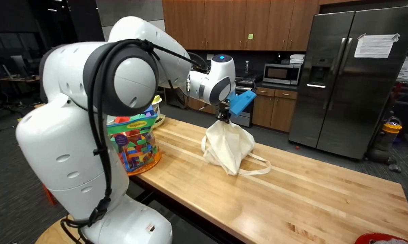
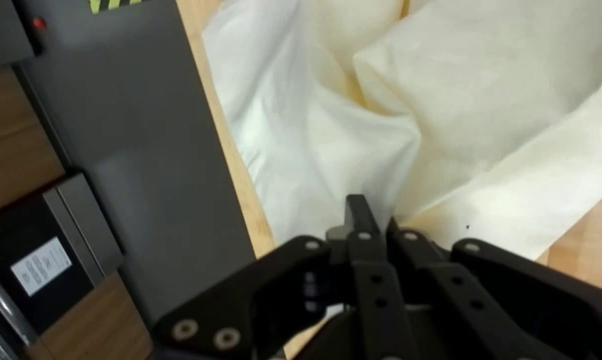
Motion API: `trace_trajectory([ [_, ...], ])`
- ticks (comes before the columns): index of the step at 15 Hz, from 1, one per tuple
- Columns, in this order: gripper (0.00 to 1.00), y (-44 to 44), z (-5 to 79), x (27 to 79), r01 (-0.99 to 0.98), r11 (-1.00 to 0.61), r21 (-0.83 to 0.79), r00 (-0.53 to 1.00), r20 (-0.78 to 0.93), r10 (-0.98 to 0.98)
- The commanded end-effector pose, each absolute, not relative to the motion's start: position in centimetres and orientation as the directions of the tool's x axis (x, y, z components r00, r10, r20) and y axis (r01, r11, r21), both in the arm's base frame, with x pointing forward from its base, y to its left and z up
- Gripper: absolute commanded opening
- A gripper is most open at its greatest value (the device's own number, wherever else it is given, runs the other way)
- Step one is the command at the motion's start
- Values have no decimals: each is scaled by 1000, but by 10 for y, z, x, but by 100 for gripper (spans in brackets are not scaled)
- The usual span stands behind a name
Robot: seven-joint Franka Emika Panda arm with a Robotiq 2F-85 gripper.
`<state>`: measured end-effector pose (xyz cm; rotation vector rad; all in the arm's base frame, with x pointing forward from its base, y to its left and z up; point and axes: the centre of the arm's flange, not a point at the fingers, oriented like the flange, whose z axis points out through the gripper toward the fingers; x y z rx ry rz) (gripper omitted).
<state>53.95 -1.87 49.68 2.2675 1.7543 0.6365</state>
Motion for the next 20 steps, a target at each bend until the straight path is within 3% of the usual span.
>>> trace_trajectory([
  [1,1,27,514,551,882,-150,447,42,242,969],
  [7,1,103,508,555,888,61,456,-179,219,959],
  [12,1,109,457,563,914,136,382,-204,142,969],
  [15,1,80,403,567,954,108,279,-131,65,989],
  [20,1,23,340,552,985,-117,126,115,24,993],
])
